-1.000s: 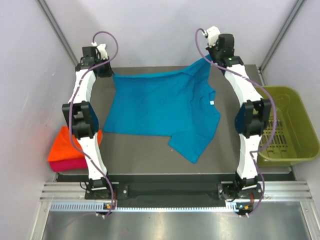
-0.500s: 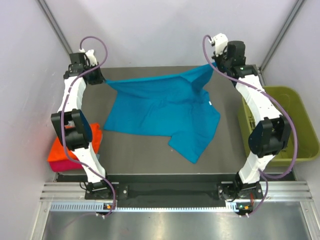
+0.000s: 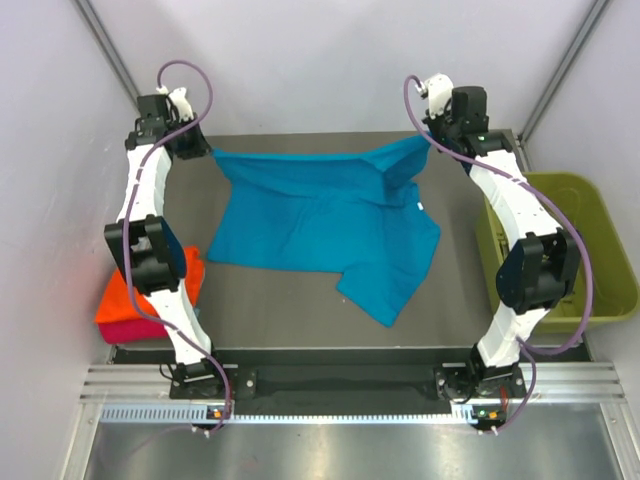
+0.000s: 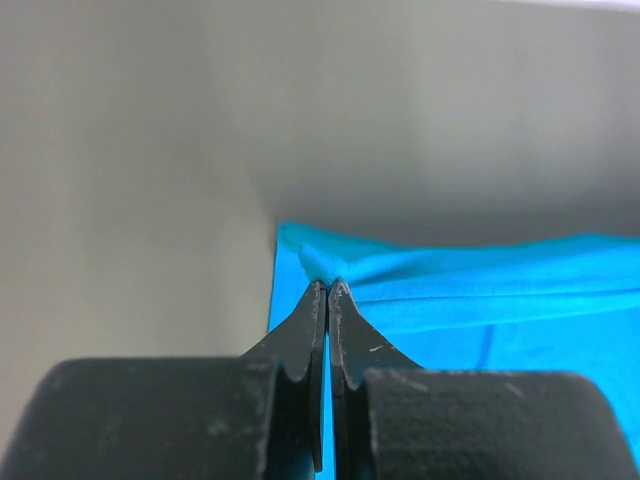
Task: Fold and stack the t-shirts
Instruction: Flatten the tshirt out
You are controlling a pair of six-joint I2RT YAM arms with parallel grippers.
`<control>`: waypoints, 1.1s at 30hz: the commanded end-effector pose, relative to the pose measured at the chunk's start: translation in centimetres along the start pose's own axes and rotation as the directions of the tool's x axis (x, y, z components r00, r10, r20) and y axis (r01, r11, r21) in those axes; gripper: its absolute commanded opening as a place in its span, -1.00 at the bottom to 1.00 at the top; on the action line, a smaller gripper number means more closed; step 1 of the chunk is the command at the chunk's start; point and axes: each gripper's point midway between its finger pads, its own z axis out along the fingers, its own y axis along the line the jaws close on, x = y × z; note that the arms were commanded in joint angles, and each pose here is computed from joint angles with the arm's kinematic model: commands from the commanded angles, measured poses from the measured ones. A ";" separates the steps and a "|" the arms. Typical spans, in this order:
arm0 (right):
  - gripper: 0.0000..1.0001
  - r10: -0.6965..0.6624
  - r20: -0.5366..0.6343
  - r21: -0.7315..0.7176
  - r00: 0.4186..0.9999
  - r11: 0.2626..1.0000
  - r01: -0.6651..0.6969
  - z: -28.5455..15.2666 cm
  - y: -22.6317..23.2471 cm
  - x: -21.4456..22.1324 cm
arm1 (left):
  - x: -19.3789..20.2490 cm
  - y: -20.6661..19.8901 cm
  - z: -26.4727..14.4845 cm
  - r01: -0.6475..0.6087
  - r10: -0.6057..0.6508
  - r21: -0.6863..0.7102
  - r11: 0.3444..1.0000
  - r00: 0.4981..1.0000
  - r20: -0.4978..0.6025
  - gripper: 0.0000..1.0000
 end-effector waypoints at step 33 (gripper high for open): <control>-1.00 -0.259 0.352 0.449 0.899 0.890 0.080 12.5 -6.9 -13.0 | -12.6 0.1 8.5 -0.141 0.133 -0.014 0.990 0.884 0.448 -1.00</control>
